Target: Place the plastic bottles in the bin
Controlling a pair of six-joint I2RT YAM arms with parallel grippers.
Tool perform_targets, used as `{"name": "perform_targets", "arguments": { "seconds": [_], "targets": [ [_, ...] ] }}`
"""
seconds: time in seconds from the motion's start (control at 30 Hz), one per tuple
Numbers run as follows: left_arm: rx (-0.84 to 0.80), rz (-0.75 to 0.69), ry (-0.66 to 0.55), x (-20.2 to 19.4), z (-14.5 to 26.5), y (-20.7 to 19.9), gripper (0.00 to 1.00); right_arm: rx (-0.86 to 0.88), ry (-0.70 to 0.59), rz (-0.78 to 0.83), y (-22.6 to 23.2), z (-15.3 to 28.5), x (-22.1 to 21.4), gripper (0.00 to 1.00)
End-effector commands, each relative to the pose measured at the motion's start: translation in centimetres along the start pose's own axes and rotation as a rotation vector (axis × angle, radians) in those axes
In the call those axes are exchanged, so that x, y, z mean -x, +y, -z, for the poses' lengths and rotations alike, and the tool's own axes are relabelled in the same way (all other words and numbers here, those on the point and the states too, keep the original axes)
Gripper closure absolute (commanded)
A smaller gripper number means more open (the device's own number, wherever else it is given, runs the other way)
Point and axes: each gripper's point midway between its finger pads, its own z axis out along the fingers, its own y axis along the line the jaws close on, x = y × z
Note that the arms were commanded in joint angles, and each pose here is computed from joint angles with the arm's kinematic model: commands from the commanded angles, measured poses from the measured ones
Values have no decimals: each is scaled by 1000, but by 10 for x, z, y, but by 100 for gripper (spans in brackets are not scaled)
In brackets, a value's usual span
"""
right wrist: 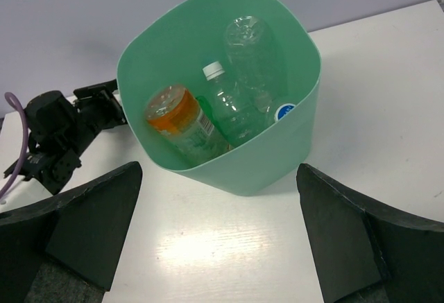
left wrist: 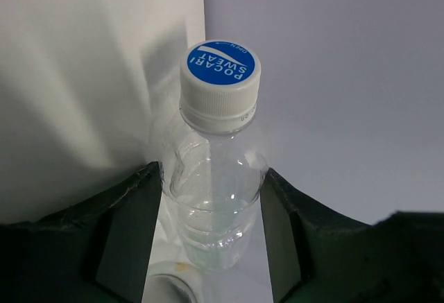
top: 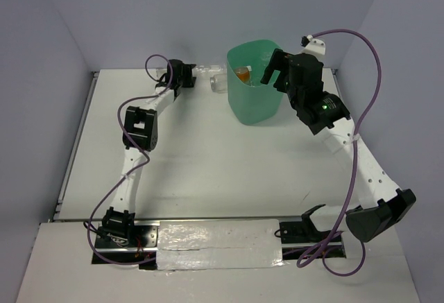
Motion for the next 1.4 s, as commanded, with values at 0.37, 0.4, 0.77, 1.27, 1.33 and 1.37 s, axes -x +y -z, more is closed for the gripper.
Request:
{"name": "perform_targets", "arguments": {
  "seconds": [0.37, 0.4, 0.77, 1.27, 1.33, 1.37],
  "targets": [
    [-346, -263, -209, 26, 130, -211, 44, 46, -41, -54, 3, 31, 24, 0],
    [-384, -333, -232, 28, 146, -231, 44, 51, -42, -58, 4, 33, 25, 0],
    [-720, -1001, -60, -35, 307, -336, 40, 69, -39, -81, -14, 80, 21, 1],
    [-828, -1283, 313, -205, 343, -265, 44, -52, -51, -112, -78, 138, 5, 1],
    [-825, -1273, 342, -217, 338, -256, 44, -55, -50, -115, -80, 140, 3, 1],
    [-827, -1270, 349, -221, 337, -254, 44, -60, -44, -114, -81, 140, 1, 1]
  ]
}}
